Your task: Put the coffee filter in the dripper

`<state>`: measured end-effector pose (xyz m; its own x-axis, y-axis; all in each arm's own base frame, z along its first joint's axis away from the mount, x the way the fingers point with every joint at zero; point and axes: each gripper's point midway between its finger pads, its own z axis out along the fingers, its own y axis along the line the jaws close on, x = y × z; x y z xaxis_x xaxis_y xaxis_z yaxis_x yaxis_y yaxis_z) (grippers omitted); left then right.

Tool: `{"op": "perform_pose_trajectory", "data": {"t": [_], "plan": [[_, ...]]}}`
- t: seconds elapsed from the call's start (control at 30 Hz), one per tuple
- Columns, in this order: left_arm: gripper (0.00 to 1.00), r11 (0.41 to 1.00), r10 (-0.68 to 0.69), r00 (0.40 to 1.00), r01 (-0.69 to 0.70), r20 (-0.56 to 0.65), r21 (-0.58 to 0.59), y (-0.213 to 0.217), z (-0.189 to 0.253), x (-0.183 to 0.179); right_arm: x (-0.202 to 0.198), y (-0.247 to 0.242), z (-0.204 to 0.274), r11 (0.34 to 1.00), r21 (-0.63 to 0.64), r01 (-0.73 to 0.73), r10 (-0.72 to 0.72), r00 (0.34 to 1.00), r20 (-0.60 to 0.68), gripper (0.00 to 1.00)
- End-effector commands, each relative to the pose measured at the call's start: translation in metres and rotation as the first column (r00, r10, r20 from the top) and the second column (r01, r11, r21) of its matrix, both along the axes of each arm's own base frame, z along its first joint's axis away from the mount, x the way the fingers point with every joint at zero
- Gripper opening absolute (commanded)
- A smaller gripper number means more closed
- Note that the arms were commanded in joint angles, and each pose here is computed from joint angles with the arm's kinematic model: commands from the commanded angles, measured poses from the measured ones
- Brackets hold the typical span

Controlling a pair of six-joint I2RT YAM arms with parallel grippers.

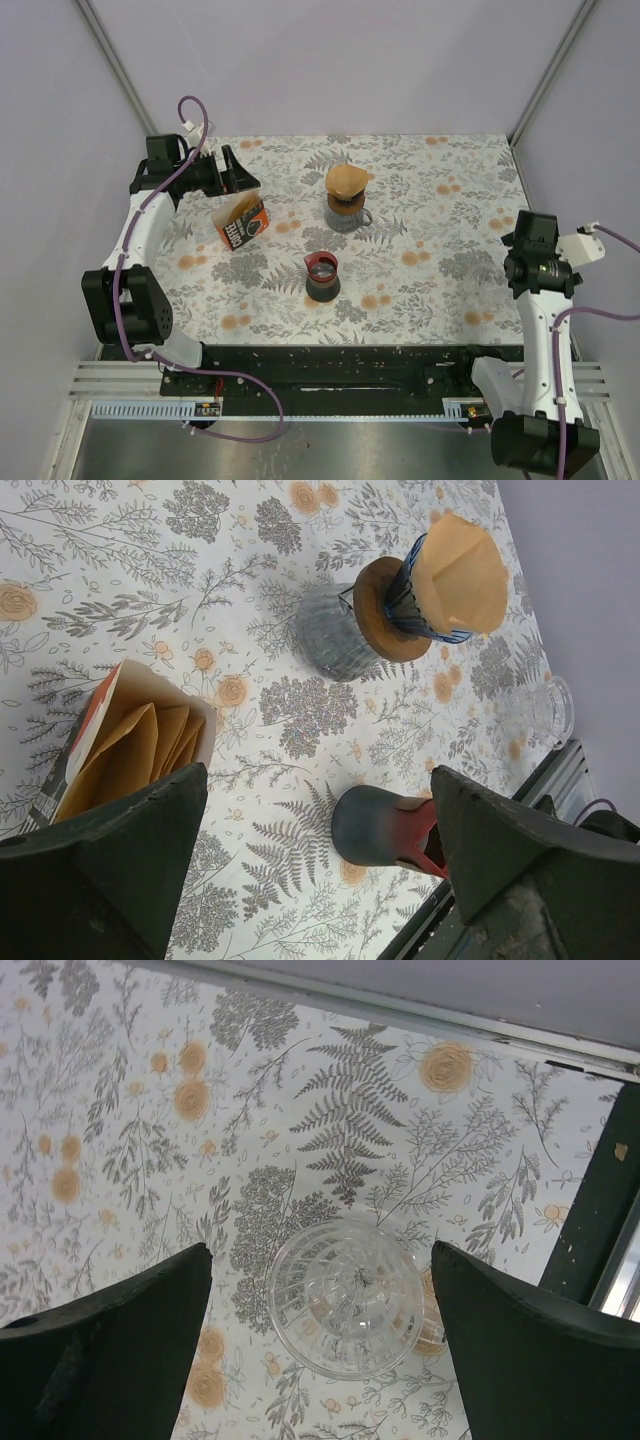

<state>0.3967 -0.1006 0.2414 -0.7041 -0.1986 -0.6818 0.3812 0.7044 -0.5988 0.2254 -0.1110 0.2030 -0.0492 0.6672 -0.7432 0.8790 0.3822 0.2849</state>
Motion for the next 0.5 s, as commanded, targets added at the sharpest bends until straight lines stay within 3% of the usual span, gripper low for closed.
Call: {"op": "perform_pose_trajectory", "data": {"t": [0.0, 0.1, 0.33, 0.47], "plan": [[0.97, 0.999, -0.031, 0.999, 0.032, 0.033, -0.039, -0.004, 0.009, 0.003, -0.03, -0.013, -0.009, 0.969, 0.039, 0.242, -0.245, 0.967, 0.074, 0.95], [0.97, 0.999, -0.026, 0.998, 0.027, 0.051, -0.028, -0.003, 0.012, 0.004, -0.033, -0.002, -0.026, 0.959, 0.128, 0.252, -0.263, 0.962, 0.077, 0.88], [0.96, 0.999, -0.034, 0.996, 0.036, 0.077, -0.019, -0.003, 0.019, 0.0, -0.042, 0.031, -0.07, 0.919, 0.304, 0.251, -0.237, 0.968, -0.081, 0.88], [0.96, 0.998, -0.046, 0.997, 0.048, 0.055, -0.033, -0.004, 0.017, 0.001, -0.039, 0.035, -0.088, 0.902, 0.338, 0.268, -0.241, 0.963, -0.119, 0.86]]}}
